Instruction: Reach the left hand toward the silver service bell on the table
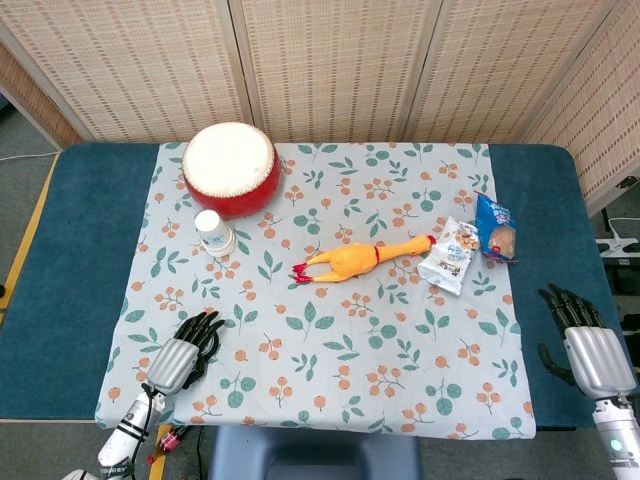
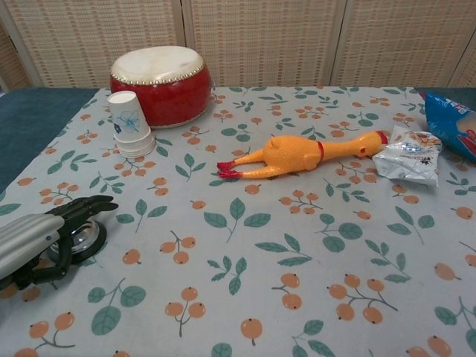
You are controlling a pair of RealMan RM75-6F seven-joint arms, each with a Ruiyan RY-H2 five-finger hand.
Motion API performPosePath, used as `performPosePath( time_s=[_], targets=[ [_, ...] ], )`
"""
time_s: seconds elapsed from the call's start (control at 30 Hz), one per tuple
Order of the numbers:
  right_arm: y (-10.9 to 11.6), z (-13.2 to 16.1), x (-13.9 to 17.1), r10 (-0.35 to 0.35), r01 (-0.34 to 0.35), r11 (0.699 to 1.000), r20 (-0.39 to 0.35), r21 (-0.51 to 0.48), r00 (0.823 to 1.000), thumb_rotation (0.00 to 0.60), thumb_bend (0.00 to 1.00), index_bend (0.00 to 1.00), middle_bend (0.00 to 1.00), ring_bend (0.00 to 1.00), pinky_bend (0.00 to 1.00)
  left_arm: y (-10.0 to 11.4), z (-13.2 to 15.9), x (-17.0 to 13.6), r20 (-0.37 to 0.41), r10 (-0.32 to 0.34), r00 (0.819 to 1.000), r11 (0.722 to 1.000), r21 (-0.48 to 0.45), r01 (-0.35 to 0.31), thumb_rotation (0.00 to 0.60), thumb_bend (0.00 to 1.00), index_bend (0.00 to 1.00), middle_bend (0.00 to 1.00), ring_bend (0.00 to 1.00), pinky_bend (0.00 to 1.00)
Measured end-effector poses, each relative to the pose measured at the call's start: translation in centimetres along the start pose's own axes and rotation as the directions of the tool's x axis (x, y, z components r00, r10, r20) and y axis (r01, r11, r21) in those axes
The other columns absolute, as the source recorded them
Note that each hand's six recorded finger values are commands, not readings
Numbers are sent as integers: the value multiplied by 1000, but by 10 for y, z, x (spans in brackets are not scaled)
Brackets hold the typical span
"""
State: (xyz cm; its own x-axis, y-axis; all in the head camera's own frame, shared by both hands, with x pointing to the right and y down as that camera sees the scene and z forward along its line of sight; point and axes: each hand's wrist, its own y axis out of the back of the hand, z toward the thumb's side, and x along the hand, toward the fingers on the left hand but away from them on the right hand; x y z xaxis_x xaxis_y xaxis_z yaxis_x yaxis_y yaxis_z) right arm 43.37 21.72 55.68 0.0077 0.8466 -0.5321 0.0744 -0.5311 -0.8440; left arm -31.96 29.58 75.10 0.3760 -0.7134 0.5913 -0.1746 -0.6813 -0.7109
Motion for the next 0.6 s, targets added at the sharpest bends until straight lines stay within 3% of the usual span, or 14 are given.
performPosePath(
  time_s=[0.13,0.3,0.53,0.6],
  targets=[
    [1,-1,-1,-2,2,1000,3,-5,1000,600,381,13,0,0,92,26,-1,-4,14,78,997,997,18,-78,600,1000,0,0,0,106],
    [2,-2,-4,-12,12,1000,13,-4,1000,600,381,13,0,0,92,68,-15,-23,10,130,991,986,101,-130,600,1000,0,0,0,154],
    [-2,0,-3,2,-3,1000,9,9,1000,600,381,14,0,0,92,130,-41,-70,-107,160,981,975,171,-141,600,1000,23,16,14,194],
    [-3,0,-4,4,-4,1000,12,9,1000,600,381,14,0,0,92,138,-48,-79,-146,160,976,971,199,-129,600,1000,25,37,23,196]
  ],
)
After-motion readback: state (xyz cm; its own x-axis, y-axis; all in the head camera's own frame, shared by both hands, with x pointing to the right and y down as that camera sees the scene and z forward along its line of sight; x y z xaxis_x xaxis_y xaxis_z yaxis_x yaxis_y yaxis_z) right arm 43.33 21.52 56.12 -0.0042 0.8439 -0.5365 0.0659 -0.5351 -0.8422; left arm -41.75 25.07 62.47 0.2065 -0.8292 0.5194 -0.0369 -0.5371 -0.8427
